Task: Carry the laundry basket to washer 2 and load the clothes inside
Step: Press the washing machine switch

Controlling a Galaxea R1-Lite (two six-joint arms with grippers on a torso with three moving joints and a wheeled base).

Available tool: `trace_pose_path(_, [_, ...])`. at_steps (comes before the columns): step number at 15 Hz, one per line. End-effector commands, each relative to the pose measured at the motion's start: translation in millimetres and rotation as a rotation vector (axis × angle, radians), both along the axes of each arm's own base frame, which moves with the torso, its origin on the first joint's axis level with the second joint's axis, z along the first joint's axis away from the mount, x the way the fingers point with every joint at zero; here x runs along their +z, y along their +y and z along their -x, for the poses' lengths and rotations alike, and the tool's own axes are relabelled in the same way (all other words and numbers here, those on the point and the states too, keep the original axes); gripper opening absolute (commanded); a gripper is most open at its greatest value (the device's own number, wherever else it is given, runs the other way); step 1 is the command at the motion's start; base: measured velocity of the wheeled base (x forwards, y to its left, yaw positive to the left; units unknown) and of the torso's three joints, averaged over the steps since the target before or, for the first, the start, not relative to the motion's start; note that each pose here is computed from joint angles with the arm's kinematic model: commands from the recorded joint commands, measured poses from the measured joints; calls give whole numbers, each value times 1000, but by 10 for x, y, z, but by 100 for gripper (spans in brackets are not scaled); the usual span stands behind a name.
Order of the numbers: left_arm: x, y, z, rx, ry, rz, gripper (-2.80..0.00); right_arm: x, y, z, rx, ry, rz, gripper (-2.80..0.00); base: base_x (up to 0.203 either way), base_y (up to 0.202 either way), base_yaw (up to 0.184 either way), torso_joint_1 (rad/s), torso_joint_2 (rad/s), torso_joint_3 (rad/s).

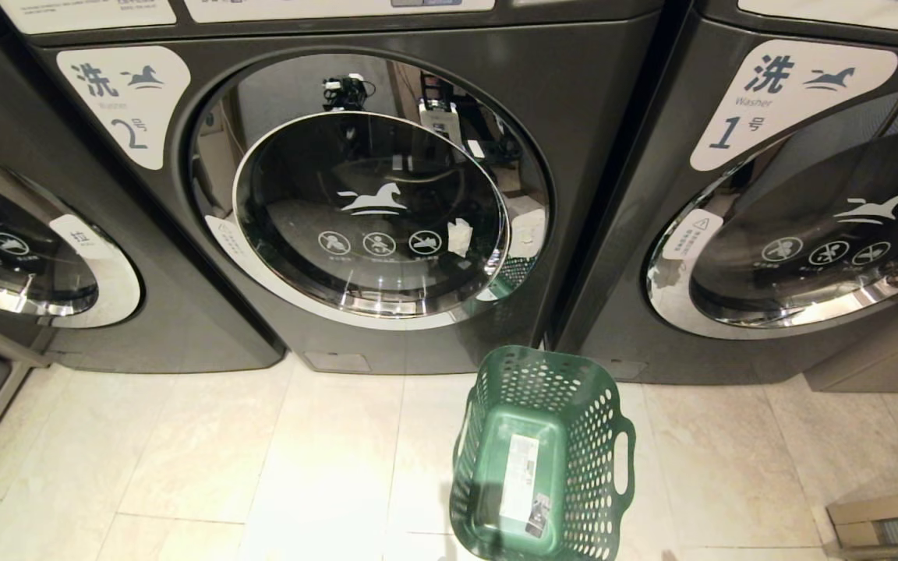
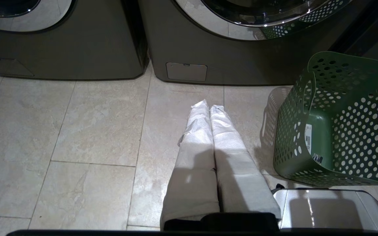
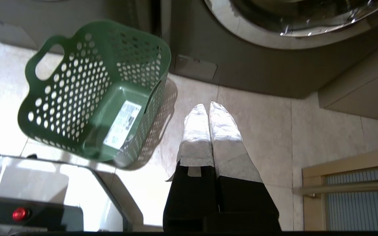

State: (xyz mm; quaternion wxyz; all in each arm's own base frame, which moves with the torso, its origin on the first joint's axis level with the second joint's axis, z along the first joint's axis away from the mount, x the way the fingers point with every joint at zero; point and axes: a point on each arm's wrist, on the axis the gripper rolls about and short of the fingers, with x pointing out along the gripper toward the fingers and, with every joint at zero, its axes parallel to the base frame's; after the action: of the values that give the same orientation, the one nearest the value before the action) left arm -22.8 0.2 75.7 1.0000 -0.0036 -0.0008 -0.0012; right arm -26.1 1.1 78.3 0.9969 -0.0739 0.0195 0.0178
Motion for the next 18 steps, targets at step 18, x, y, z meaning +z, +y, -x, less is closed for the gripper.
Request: trace_pose_path(18, [-1,0,-2,1,0,25,-280,851,1614,-2935,430,287,42,-280,0,0,0,0,1,-8])
